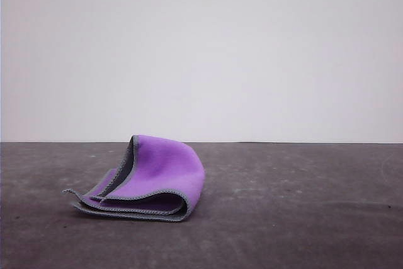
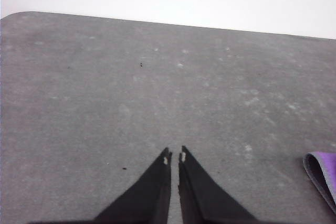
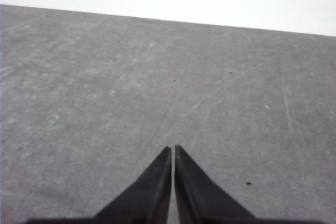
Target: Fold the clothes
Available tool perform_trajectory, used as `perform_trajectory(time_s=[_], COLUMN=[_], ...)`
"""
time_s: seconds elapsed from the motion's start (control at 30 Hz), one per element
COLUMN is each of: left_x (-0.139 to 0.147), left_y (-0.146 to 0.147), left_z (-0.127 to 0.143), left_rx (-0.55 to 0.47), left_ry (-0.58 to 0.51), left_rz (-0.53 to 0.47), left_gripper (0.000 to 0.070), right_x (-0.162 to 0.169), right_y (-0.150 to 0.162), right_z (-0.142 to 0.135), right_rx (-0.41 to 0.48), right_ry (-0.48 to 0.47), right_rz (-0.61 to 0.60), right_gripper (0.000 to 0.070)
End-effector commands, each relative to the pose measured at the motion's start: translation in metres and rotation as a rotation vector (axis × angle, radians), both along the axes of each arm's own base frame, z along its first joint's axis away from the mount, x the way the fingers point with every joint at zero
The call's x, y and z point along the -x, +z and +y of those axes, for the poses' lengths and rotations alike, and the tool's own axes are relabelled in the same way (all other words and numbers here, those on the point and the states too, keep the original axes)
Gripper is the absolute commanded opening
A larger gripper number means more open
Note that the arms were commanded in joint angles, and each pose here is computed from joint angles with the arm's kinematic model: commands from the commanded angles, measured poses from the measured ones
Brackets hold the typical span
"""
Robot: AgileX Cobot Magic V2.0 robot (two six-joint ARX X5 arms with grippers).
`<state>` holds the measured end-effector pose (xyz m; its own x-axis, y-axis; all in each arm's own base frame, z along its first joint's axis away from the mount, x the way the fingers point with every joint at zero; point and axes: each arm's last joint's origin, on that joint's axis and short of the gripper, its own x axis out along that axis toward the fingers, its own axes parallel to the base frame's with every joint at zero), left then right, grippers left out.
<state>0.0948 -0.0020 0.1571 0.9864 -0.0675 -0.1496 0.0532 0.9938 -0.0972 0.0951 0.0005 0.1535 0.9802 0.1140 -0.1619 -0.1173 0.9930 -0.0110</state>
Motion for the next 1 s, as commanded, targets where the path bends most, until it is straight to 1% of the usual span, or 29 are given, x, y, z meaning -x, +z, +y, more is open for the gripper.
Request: perform_trajectory(time_s=[0.0,0.23,0.97], left_x=[-0.0007,-0.0007,-0.0007], left_y=[-0.0069,-0.0069,-0.0069], left_z=[0.0001,0.0001,0.0001], left_rx=[-0.017,-0.017,-0.017], left_ry=[0.001,0.001,0.001], left_rz=[0.024,0.024,0.024], left_gripper=[0.0012,0.0012,0.0012], right_x=[-0.0005,-0.0008,-0.0008], right_y=[-0.0031,-0.0011,-0.0011], right_z=[0.0000,0.0000,0.0000], right_rx=[-0.002,-0.002,-0.002], right_ry=[-0.001,0.000,0.001], right_rz=[0.003,-0.018,-0.018], right_gripper=[0.0004,0.0004,0.0004])
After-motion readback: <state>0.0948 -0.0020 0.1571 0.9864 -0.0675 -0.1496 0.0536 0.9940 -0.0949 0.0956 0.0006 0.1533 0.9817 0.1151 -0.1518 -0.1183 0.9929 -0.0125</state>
